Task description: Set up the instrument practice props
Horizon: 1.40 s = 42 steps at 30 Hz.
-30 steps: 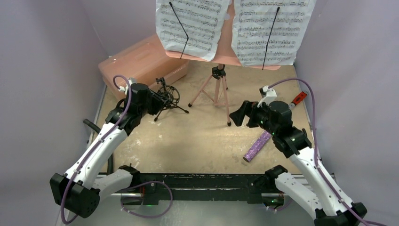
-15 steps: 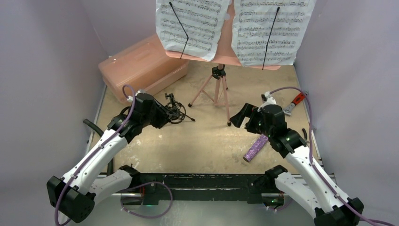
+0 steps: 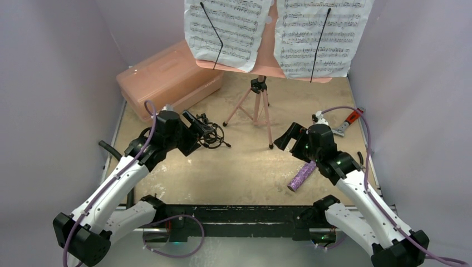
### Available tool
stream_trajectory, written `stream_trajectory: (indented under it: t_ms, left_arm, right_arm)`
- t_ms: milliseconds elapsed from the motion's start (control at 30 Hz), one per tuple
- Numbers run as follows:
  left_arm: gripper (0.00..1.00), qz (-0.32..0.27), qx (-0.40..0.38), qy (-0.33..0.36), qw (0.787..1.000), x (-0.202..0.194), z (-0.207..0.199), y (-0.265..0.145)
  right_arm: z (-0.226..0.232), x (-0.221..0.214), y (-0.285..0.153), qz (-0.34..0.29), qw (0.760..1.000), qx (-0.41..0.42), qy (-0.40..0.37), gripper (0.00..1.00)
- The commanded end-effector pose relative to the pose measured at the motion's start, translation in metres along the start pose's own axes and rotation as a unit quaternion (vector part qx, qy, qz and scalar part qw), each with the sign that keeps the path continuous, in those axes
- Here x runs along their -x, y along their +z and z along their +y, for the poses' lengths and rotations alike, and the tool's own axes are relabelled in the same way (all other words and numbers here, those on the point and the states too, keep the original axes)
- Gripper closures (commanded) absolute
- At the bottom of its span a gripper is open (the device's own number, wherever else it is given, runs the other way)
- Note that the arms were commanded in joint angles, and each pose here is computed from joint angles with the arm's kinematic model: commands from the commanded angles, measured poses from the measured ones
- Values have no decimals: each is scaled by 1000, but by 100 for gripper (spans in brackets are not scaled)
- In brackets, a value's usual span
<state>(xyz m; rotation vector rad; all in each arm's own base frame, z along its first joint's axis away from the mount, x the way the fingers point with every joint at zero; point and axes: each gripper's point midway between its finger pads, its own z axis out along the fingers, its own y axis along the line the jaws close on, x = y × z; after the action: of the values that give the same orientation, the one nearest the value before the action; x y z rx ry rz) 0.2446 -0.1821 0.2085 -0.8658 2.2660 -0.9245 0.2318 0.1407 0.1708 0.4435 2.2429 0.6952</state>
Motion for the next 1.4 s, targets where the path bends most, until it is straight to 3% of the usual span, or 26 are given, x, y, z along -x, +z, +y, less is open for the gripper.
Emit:
stream_trajectory:
  t_ms: [0, 433, 667, 900, 1200, 1367]
  left_arm:
    - [20, -21, -37, 13, 999, 8, -18, -12]
    - [16, -109, -168, 97, 975, 36, -71, -52]
    - [12, -166, -205, 109, 958, 55, -91, -73]
    - [11, -187, -217, 101, 953, 66, -107, -81]
    - [11, -181, -227, 100, 952, 67, -120, -72]
    - [11, -182, -236, 99, 950, 68, -124, -71]
  right_arm:
    - [-14, 0, 6, -7, 999, -39, 17, 2]
    - [-97, -9, 17, -2, 976, -197, 90, 2]
    - [-164, 0, 1, -20, 941, -306, 143, 3]
    - [-191, -6, 7, -10, 917, -358, 175, 5]
    - [-195, 21, 38, -27, 924, -353, 147, 33]
    - [-201, 22, 42, -26, 922, -363, 133, 63]
